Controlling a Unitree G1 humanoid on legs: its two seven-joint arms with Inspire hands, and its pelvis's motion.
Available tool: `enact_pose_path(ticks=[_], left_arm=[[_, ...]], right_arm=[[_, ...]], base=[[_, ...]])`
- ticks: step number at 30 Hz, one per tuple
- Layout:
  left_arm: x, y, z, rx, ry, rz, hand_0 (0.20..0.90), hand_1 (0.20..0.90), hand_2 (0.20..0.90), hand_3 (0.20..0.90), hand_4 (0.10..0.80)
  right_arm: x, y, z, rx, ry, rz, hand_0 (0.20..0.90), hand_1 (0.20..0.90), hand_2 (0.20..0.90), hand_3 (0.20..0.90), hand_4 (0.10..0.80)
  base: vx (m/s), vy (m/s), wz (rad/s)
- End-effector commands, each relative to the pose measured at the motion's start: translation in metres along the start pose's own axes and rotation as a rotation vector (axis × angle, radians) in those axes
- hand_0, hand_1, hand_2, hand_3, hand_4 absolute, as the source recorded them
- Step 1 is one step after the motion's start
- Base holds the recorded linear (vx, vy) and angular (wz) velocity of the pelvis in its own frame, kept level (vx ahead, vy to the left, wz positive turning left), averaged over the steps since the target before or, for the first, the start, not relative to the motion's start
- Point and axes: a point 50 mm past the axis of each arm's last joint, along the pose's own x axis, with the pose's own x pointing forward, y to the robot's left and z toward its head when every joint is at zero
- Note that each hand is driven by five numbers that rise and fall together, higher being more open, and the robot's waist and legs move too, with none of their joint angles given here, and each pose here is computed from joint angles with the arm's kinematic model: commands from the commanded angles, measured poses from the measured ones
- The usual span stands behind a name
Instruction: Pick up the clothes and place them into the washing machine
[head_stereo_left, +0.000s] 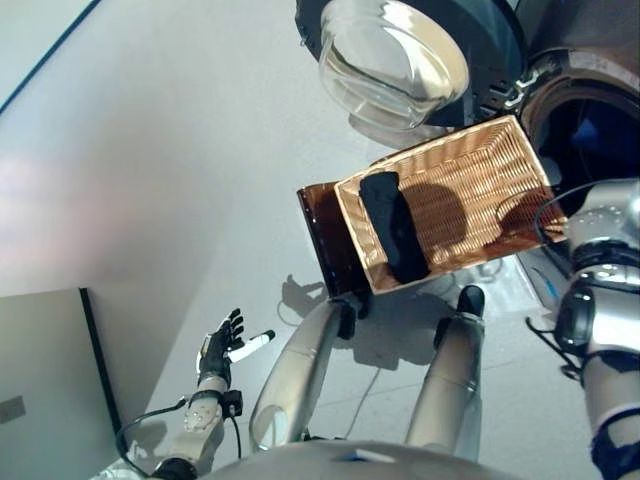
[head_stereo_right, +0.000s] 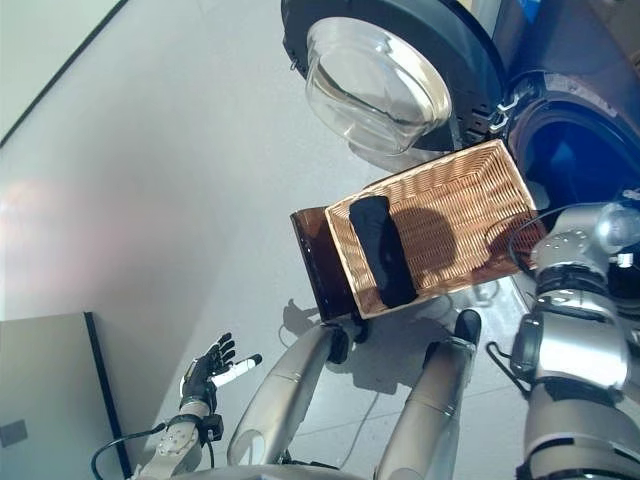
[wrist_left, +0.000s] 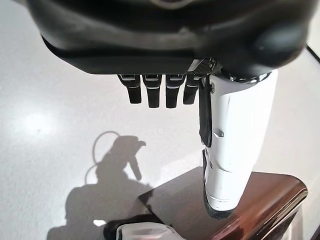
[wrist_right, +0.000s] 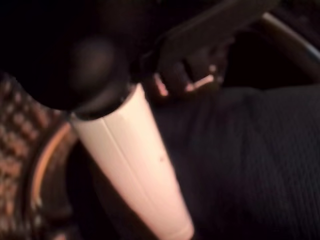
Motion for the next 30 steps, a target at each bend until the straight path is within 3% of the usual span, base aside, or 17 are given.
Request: enact_pose_path(ticks=[1, 3, 8, 10, 14, 18, 19, 21, 30], left_arm=[[-0.008, 0.033, -0.011, 0.023, 0.027, 0.099, 0.9, 0.9, 0.9, 0.9, 0.8], [-0.008, 0.03, -0.016, -0.01, 0.054, 0.11, 0.9, 0.9, 0.9, 0.9, 0.8], [-0.006, 0.023, -0.017, -0.051, 0.067, 0.097, 0.9, 0.9, 0.9, 0.9, 0.8], [-0.005, 0.022, -0.02, -0.056, 0.088, 0.103, 0.9, 0.9, 0.9, 0.9, 0.8], [-0.005, 0.025, -0.022, -0.031, 0.106, 0.108, 0.9, 0.9, 0.9, 0.9, 0.8], [-0.005, 0.027, -0.022, -0.002, 0.107, 0.105, 0.9, 0.9, 0.9, 0.9, 0.8], [-0.003, 0.028, -0.02, 0.017, 0.107, 0.1, 0.9, 0.9, 0.9, 0.9, 0.8], [-0.003, 0.032, -0.019, 0.023, 0.1, 0.106, 0.9, 0.9, 0.9, 0.9, 0.8], [0.003, 0.049, -0.005, 0.108, 0.065, 0.129, 0.9, 0.9, 0.9, 0.9, 0.8]], right_arm=[[0.005, 0.062, 0.177, 0.248, -0.546, 0.26, 0.9, 0.9, 0.9, 0.9, 0.8], [0.015, 0.056, 0.14, 0.146, -0.414, 0.248, 0.9, 0.9, 0.9, 0.9, 0.8], [0.016, 0.044, 0.095, 0.053, -0.299, 0.237, 0.9, 0.9, 0.9, 0.9, 0.8], [0.013, 0.024, 0.047, -0.029, -0.173, 0.207, 0.9, 0.9, 0.9, 0.9, 0.8], [0.006, -0.003, -0.002, -0.14, -0.029, 0.169, 0.9, 0.9, 0.9, 0.9, 0.8], [-0.012, -0.028, -0.051, -0.295, 0.11, 0.196, 0.9, 0.9, 0.9, 0.9, 0.8], [-0.031, -0.045, -0.085, -0.417, 0.211, 0.227, 0.9, 0.9, 0.9, 0.9, 0.8], [-0.05, -0.057, -0.109, -0.495, 0.288, 0.269, 0.9, 0.9, 0.9, 0.9, 0.8], [-0.115, -0.081, -0.168, -0.739, 0.494, 0.418, 0.9, 0.9, 0.9, 0.9, 0.8]], base=[[0.111, 0.012, -0.19], [-0.06, 0.011, -0.19], [-0.067, -0.018, -0.06], [-0.052, -0.09, 0.14], [-0.009, -0.072, 0.3], [0.011, -0.049, 0.2], [0.02, -0.083, 0.24], [0.031, -0.096, 0.24], [0.04, -0.066, 0.3]])
